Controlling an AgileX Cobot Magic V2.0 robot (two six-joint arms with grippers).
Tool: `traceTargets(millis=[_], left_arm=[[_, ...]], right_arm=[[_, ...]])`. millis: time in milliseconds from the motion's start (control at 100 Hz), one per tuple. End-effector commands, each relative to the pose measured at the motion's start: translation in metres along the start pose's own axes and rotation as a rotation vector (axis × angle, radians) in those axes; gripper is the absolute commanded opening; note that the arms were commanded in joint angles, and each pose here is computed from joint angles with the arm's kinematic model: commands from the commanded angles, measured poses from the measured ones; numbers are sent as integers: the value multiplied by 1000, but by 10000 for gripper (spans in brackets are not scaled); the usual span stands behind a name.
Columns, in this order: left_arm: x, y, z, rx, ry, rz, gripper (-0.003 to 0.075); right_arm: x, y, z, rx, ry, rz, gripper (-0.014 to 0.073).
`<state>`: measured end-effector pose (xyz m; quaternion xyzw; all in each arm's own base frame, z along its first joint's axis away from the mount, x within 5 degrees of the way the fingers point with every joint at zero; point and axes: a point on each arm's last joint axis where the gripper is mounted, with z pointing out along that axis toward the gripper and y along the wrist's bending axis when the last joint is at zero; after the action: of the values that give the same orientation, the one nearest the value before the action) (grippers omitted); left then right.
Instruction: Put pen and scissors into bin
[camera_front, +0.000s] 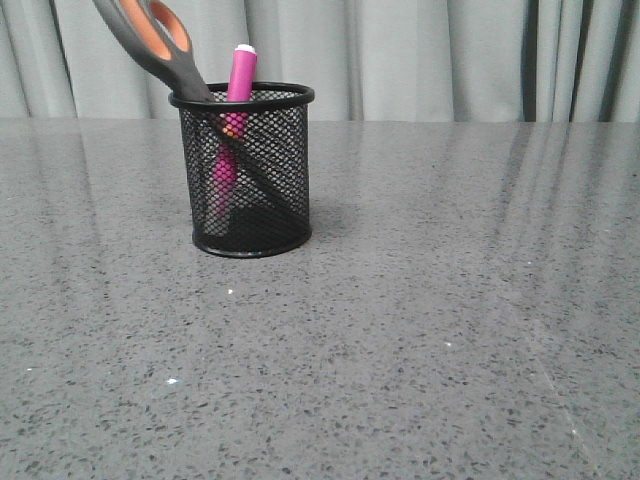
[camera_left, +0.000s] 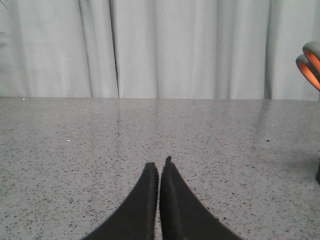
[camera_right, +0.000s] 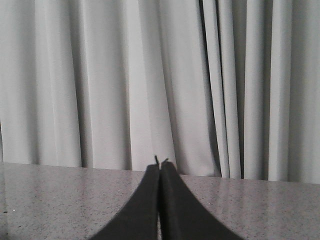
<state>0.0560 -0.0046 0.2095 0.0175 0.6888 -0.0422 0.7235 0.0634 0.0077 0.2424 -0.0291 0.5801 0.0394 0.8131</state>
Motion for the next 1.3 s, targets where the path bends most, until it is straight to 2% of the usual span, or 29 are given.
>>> traceTargets(millis=[0, 760, 870, 1070, 1250, 1290], left_arm=[[0, 0, -2, 6, -81, -13, -22], [0, 0, -2, 6, -81, -13, -22], [0, 0, -2, 6, -81, -13, -22], [0, 0, -2, 6, -81, -13, -22], [0, 0, -2, 6, -81, -13, -22], [0, 0, -2, 6, -81, -13, -22]], right_arm=[[-14, 0, 2, -4, -84, -11, -69], [-13, 0, 3, 1, -73, -11, -69], [-4, -4, 3, 48, 26, 53, -69], [17, -6, -1, 65, 254, 6, -69], [32, -5, -13, 59, 240, -35, -69], [35, -5, -16, 64, 287, -34, -69]])
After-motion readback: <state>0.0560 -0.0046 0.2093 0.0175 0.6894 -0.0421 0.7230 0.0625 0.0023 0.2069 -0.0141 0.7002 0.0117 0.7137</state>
